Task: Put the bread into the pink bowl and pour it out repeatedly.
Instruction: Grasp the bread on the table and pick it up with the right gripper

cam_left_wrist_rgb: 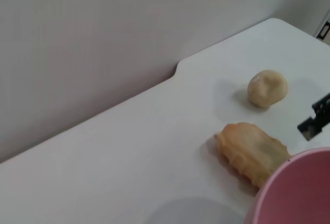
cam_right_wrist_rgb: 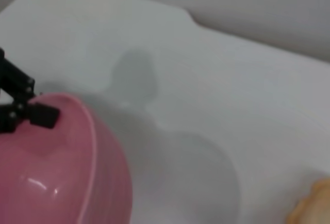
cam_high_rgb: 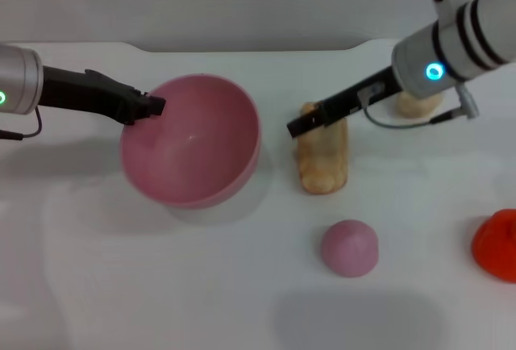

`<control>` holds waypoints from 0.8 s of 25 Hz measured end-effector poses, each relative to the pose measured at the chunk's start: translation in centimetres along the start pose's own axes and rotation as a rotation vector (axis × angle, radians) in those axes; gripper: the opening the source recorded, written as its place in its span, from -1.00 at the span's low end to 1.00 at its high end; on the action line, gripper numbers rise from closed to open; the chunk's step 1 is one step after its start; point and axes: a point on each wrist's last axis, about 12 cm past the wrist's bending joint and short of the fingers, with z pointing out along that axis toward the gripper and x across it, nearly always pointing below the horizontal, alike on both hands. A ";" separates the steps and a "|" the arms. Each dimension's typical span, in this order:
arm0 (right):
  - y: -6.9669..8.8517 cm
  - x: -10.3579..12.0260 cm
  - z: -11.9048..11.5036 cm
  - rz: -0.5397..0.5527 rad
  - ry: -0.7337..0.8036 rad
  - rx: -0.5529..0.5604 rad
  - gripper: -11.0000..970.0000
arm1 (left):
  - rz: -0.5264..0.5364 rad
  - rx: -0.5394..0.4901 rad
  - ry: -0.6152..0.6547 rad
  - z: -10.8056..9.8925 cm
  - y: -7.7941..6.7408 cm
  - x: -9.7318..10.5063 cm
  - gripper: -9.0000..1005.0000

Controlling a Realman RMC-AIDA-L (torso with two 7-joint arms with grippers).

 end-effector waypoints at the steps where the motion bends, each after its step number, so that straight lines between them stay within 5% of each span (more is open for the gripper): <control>1: 0.0 0.2 0.2 0.007 0.004 -0.002 0.37 | -0.002 0.000 0.000 0.0 0.0 0.1 -0.87; 20: -1.9 4.1 2.1 0.138 0.000 -0.018 0.38 | -0.003 0.015 0.008 0.5 -0.4 0.9 -0.87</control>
